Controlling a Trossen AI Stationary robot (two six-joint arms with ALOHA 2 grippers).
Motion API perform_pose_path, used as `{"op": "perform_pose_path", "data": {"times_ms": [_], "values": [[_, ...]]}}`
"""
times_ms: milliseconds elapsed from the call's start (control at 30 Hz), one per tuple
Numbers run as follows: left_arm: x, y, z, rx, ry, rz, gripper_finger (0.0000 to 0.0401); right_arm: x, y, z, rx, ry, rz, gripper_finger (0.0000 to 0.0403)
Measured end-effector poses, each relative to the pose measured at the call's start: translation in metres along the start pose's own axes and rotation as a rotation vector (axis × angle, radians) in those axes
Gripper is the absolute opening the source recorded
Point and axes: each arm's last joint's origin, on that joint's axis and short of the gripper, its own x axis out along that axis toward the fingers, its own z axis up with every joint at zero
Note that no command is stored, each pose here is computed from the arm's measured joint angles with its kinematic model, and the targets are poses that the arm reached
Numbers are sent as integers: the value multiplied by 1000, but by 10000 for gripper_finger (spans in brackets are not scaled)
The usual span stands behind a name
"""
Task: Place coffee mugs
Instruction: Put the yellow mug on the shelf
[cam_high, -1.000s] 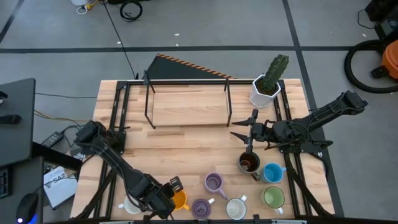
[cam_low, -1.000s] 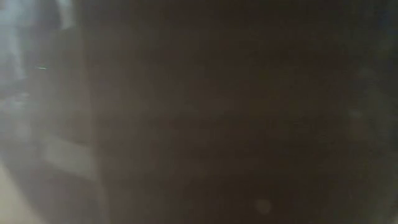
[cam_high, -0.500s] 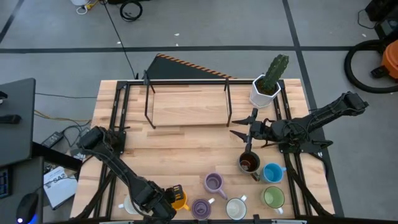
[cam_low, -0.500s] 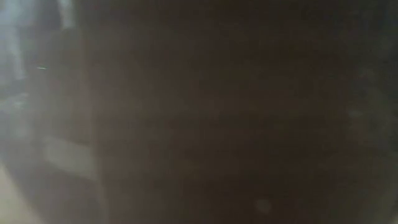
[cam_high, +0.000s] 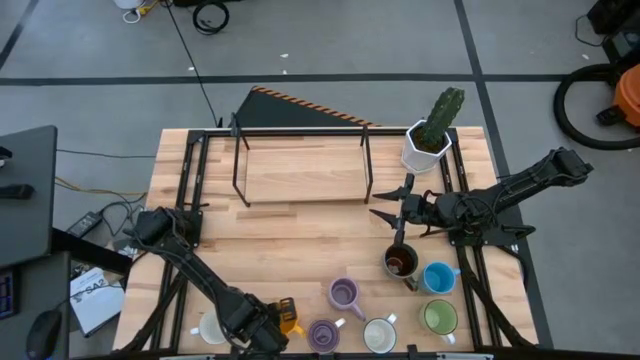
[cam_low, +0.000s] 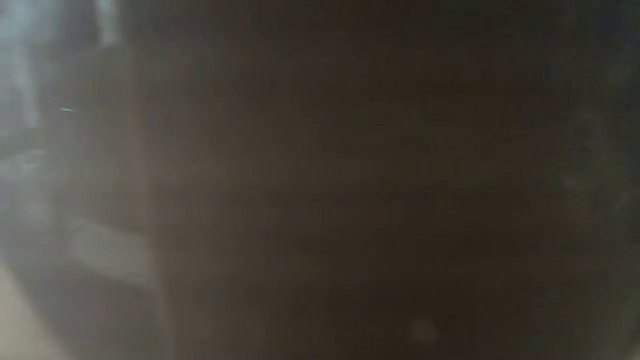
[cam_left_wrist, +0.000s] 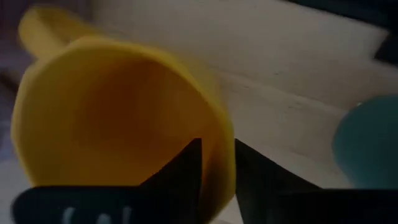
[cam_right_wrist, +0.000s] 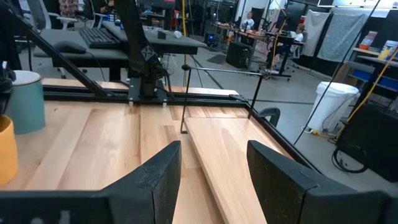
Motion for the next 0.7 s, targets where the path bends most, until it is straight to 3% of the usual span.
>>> {"op": "perform_pose_path", "data": {"times_ms": [133, 400, 700], "values": [[0, 1, -2, -49, -12, -39, 27, 0, 0, 0, 0, 0, 0, 190], [-2, 7, -7, -171, -15, -69, 25, 0, 0, 0, 1, 0, 0, 190], [-40, 35, -44, -570, -71, -125, 25, 0, 0, 0, 7, 1, 0, 190]]}}
